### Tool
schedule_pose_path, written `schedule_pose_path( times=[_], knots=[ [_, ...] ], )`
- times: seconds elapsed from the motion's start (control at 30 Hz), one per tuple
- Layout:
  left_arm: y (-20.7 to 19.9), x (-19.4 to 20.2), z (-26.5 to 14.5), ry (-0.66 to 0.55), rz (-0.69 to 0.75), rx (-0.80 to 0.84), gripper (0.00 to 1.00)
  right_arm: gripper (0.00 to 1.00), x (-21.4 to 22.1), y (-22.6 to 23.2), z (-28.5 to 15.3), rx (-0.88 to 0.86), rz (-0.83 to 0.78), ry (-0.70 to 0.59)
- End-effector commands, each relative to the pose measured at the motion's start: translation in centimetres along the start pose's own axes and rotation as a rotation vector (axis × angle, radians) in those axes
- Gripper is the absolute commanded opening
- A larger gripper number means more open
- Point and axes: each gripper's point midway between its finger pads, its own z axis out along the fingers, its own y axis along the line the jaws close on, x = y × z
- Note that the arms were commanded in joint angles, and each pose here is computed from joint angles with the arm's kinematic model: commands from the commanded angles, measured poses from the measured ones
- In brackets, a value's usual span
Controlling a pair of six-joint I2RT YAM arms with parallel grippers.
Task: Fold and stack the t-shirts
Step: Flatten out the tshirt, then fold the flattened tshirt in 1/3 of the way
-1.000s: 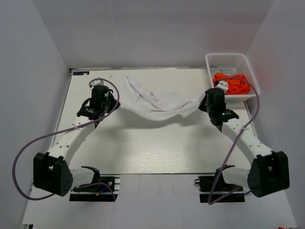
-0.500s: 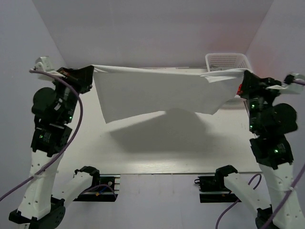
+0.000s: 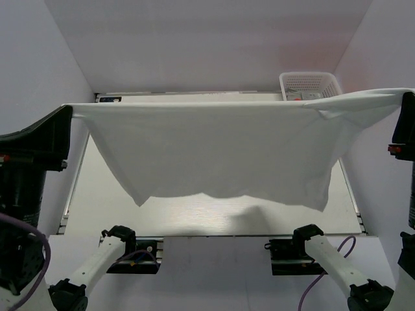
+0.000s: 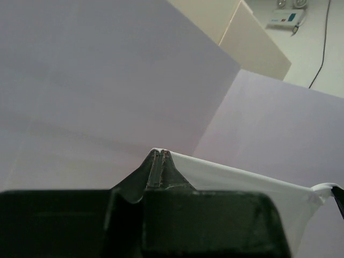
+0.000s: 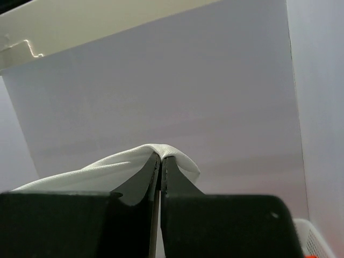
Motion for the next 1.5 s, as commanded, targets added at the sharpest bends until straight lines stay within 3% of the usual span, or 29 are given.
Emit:
schedule_pose_path(
  times=[0.0,0.1,0.2,0.23,0.3,0.37,0.43,0.47,0.6,0.63,0.67,0.7,0.77,0.8,0.83,0.87,0.9,1.03,1.17,1.4,1.47],
  knots=[
    [1.6,0.7,0.8,0.025,0.047,-0.072,0.0,0.0,-0.8,-0.2,0.8,0.008,-0.068,-0.03],
    [2.8,2.4,2.6,0.064,0.05,-0.107,0.0,0.0,1.3,-0.2,2.7,0.01,-0.094,-0.015],
    [6.1,6.7,4.9,0.145,0.059,-0.192,0.0,0.0,6.7,-0.7,5.7,0.038,-0.117,0.068],
    [7.4,8.2,6.3,0.157,0.073,-0.212,0.0,0.0,11.4,-1.3,6.7,0.054,-0.129,0.155],
    [11.1,12.5,7.6,0.215,0.079,-0.314,0.0,0.0,14.3,-1.5,8.4,0.059,-0.138,0.164],
    [16.4,17.4,8.7,0.28,0.105,-0.484,0.0,0.0,21.6,-2.6,9.7,0.09,-0.162,0.278],
    [20.7,21.1,8.7,0.334,0.127,-0.614,0.0,0.0,25.9,-3.1,10.0,0.099,-0.16,0.341],
    [22.7,22.7,8.5,0.349,0.146,-0.687,0.0,0.0,31.1,-3.7,10.2,0.1,-0.177,0.434],
    [31.1,32.1,6.6,0.53,0.231,-0.905,0.0,0.0,45.4,-5.7,7.9,0.119,-0.161,0.692],
    [34.4,35.9,5.2,0.619,0.274,-0.96,0.0,0.0,47.4,-6.2,7.4,0.126,-0.162,0.726],
    [35.7,37.6,6.0,0.627,0.253,-0.944,0.0,0.0,49.2,-6.2,7.2,0.122,-0.137,0.752],
    [37.2,39.6,5.4,0.686,0.26,-0.954,0.0,0.0,54.5,-7.6,5.9,0.148,-0.147,0.861],
    [41.9,44.6,4.1,0.804,0.28,-1.021,0.0,0.0,57.6,-7.7,5.6,0.138,-0.101,0.933],
    [42.6,45.4,5.6,0.797,0.278,-1.017,0.0,0.0,62.2,-8.6,4.0,0.14,-0.105,1.028],
    [44.0,46.5,5.4,0.837,0.281,-1.033,0.0,0.0,63.0,-8.6,4.8,0.129,-0.092,1.027],
    [46.5,49.3,3.5,0.928,0.3,-1.068,0.0,0.0,66.0,-8.7,3.0,0.119,-0.047,1.115],
    [46.7,49.8,4.9,0.925,0.299,-1.045,0.0,0.0,67.8,-8.9,2.7,0.113,-0.036,1.146],
    [48.6,52.3,5.3,0.963,0.298,-1.007,0.0,0.0,71.4,-9.3,2.1,0.115,0.008,1.202],
    [48.7,52.2,6.8,0.947,0.303,-0.947,0.0,0.0,72.1,-9.6,2.2,0.112,0.023,1.203],
    [48.4,50.5,8.2,0.921,0.31,-0.937,0.0,0.0,69.5,-8.5,3.3,0.08,0.034,1.184],
    [48.0,50.0,6.9,0.935,0.317,-0.953,0.0,0.0,67.5,-8.2,2.8,0.089,0.045,1.172]
  ],
)
